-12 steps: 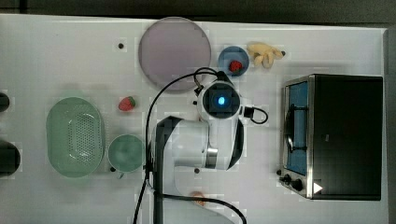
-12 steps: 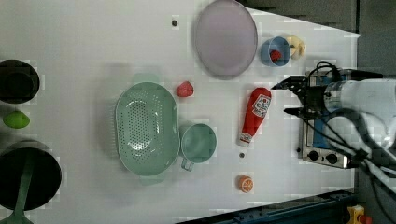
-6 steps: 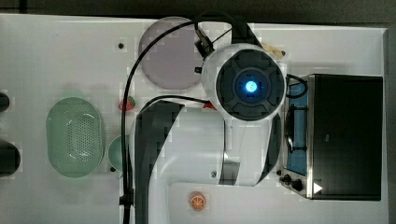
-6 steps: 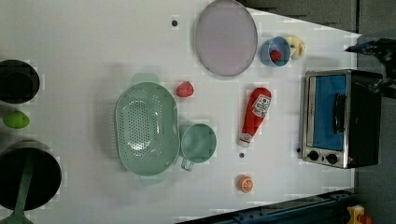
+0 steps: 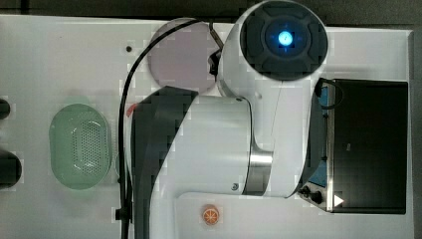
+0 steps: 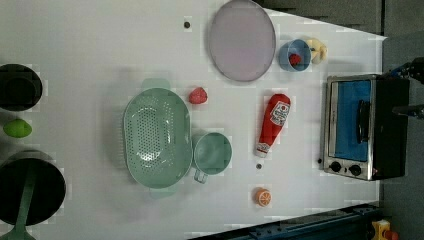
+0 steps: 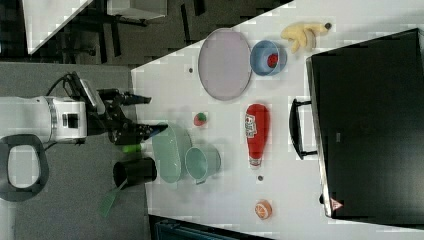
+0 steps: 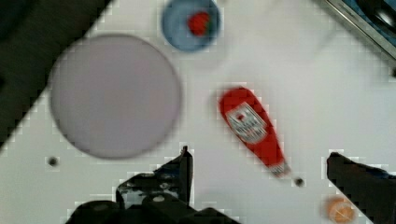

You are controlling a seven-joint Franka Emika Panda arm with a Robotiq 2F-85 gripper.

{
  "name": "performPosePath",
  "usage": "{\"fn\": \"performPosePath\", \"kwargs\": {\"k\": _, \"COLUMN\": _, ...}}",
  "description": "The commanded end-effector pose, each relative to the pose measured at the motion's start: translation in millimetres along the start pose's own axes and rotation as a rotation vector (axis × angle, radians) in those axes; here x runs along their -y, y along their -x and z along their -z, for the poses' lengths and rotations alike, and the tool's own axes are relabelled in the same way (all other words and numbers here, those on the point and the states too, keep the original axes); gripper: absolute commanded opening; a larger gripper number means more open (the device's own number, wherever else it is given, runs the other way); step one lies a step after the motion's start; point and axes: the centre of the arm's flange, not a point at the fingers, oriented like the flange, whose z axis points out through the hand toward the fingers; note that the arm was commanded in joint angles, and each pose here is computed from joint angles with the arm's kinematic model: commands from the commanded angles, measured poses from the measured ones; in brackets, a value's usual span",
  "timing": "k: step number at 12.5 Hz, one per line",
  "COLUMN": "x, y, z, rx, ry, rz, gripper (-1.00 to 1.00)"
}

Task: Pick Ketchup from oven and place it on table.

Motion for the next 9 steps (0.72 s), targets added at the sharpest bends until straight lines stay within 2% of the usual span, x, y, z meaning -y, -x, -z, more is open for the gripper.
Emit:
{"fn": "performPosePath", "kwargs": {"k": 1, "x": -1, "y": 7, "z": 45, "rx": -0.008, "ry": -0.010, "rz": -0.013, "gripper": 1.00}}
{"fn": "performPosePath", "kwargs": {"k": 4, "x": -9, "y": 9, "z": 59, "rx": -0.012, "ry": 0.039, "rz": -0.044, "gripper": 1.00}}
{"fn": "performPosePath", "kwargs": {"k": 9, "x": -8, "y": 9, "z": 57, "rx": -0.010, "ry": 0.043, "rz": -0.043, "gripper": 1.00}}
